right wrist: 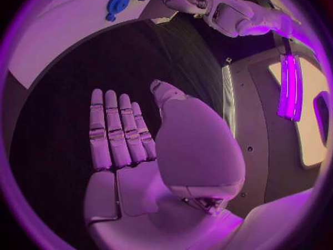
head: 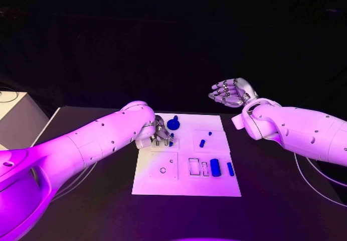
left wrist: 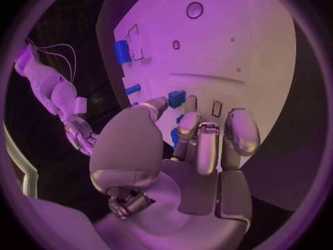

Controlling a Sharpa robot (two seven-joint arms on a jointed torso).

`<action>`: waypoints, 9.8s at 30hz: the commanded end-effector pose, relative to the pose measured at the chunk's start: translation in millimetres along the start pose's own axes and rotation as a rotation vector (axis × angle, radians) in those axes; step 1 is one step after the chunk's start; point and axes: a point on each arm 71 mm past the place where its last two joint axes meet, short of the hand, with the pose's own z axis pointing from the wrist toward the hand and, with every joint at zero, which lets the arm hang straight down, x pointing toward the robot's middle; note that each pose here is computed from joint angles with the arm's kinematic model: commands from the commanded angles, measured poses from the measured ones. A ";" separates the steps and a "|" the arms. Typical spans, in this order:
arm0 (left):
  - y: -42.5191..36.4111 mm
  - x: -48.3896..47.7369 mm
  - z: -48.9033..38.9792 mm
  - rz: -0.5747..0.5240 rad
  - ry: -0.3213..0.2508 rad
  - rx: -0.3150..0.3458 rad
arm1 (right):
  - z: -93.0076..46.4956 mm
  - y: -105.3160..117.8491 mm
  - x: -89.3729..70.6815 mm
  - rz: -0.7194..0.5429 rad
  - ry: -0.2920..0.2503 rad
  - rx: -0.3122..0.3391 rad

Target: Assemble the parts on the task board

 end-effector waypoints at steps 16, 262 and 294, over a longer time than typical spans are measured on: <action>-2.7 1.1 1.0 0.000 0.014 0.020 | 0.2 1.5 2.6 -0.004 0.018 -0.012; 8.1 8.9 1.5 0.051 -0.045 -0.025 | -6.0 -7.2 0.0 0.001 0.017 0.007; 22.6 -50.5 -39.5 -0.176 -0.167 0.099 | -10.3 -12.6 -5.0 -0.003 0.009 0.017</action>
